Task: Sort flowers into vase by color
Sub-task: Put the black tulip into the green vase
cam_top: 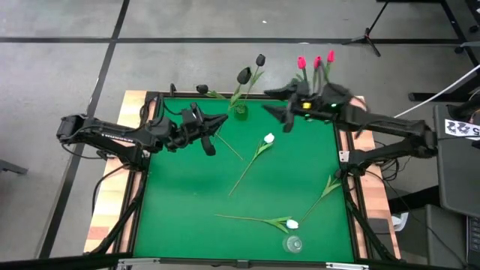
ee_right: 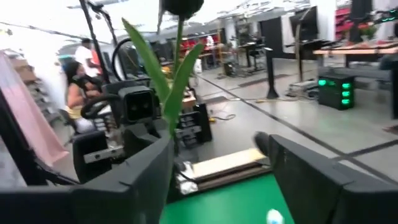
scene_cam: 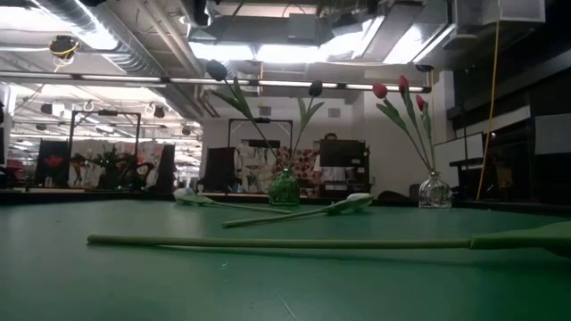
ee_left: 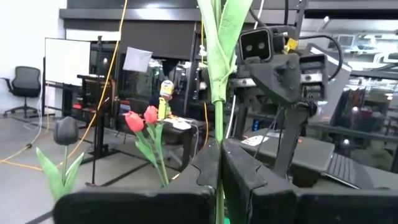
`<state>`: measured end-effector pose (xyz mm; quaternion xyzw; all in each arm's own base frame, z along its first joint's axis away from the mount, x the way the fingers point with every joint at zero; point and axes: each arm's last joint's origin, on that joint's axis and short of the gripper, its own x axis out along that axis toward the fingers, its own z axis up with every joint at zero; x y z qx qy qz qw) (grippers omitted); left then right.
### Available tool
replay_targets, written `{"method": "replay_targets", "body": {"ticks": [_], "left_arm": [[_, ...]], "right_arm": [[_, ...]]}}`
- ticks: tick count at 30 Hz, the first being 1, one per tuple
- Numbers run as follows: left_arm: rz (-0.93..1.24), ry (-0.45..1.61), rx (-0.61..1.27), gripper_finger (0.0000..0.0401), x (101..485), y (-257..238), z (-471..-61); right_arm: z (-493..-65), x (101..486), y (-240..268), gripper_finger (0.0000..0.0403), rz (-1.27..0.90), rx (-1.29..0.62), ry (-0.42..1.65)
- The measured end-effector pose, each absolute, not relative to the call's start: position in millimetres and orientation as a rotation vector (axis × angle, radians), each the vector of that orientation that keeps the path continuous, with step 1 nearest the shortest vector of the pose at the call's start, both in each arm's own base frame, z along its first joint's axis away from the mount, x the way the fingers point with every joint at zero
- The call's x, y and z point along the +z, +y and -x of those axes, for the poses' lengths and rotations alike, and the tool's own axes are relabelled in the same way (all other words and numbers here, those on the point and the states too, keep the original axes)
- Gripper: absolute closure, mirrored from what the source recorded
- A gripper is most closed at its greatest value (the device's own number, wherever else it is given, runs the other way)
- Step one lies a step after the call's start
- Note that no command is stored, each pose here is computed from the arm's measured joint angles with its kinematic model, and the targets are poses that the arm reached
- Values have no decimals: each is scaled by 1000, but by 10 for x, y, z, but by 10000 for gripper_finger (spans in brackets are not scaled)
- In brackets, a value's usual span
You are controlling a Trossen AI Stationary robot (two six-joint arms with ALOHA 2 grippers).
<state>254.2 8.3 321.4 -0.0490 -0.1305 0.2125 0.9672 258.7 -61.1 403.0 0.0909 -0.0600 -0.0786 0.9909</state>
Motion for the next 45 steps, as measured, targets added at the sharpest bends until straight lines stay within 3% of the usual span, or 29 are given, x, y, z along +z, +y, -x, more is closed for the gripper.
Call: {"method": "replay_targets", "body": {"ticks": [6, 13, 26, 45], "left_arm": [[93, -295, 430, 396, 3245, 84, -2534], [75, -310, 452, 396, 3240, 134, -2568], [63, -411, 474, 396, 3342, 182, -2529], [75, -474, 449, 396, 3396, 181, -2506]], "right_arm": [[-2992, 3996, -678, 87, -245, -106, -131], [-3374, 4080, -658, 90, -240, 34, -106], [-3438, 4118, -682, 93, -231, 37, -91], [-3714, 3855, -659, 93, -294, 70, -52]]}}
